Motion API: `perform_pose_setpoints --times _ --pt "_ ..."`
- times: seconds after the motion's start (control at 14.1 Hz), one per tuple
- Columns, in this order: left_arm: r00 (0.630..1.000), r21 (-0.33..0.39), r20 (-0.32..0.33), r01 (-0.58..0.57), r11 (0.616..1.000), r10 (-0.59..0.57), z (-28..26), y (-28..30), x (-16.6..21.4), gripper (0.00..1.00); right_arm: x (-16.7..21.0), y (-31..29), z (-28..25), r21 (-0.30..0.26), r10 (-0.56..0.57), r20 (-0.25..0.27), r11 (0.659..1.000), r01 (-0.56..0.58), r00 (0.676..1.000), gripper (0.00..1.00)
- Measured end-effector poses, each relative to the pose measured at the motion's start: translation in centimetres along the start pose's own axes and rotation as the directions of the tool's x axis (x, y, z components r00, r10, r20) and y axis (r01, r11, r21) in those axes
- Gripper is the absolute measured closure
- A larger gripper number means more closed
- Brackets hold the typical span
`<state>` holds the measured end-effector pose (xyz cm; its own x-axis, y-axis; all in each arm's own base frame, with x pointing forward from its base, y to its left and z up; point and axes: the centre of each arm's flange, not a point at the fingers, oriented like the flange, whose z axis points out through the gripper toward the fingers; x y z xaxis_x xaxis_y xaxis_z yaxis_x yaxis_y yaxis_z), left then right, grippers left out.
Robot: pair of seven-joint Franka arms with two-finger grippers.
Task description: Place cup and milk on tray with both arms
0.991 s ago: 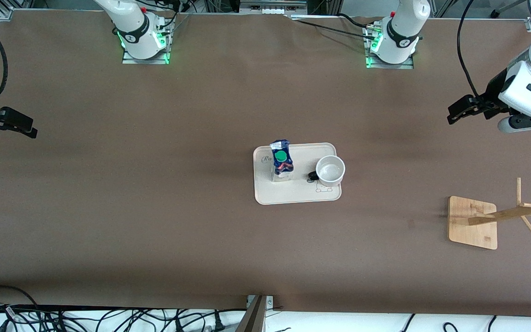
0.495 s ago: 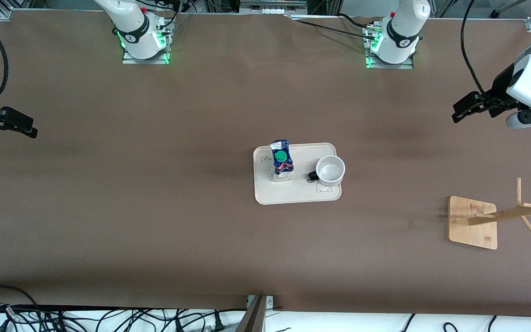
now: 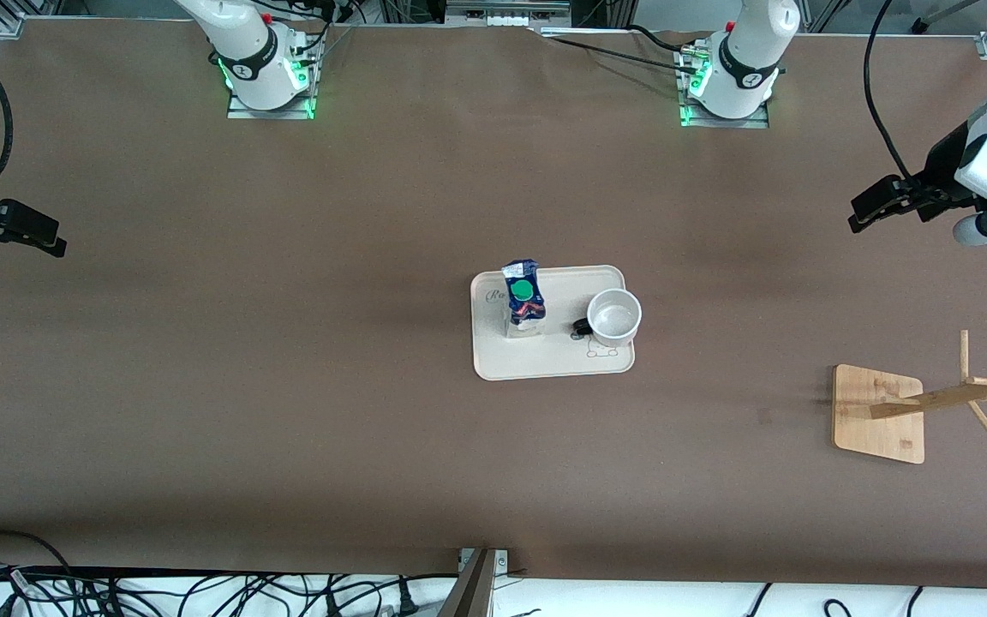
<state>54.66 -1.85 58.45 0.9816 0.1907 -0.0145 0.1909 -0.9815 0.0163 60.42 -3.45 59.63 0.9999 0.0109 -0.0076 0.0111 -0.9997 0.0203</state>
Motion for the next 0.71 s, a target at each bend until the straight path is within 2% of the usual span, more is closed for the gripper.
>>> perform_pose_setpoints --times 0.21,0.5,0.71 --pt "1.000 0.001 0.005 -0.009 1.000 0.009 0.14 0.15 0.14 0.00 0.01 0.00 0.03 0.000 0.000 0.001 1.000 0.000 1.000 0.00" --pt "0.990 0.002 0.018 -0.137 0.991 0.136 0.05 0.04 0.02 0.00 0.01 0.13 0.08 -0.001 0.002 0.001 1.000 -0.002 1.000 0.00" --pt "0.987 0.001 0.026 -0.158 0.987 0.158 0.04 -0.26 0.00 0.00 0.00 0.22 0.09 -0.001 0.004 0.002 1.000 -0.004 1.000 0.00"
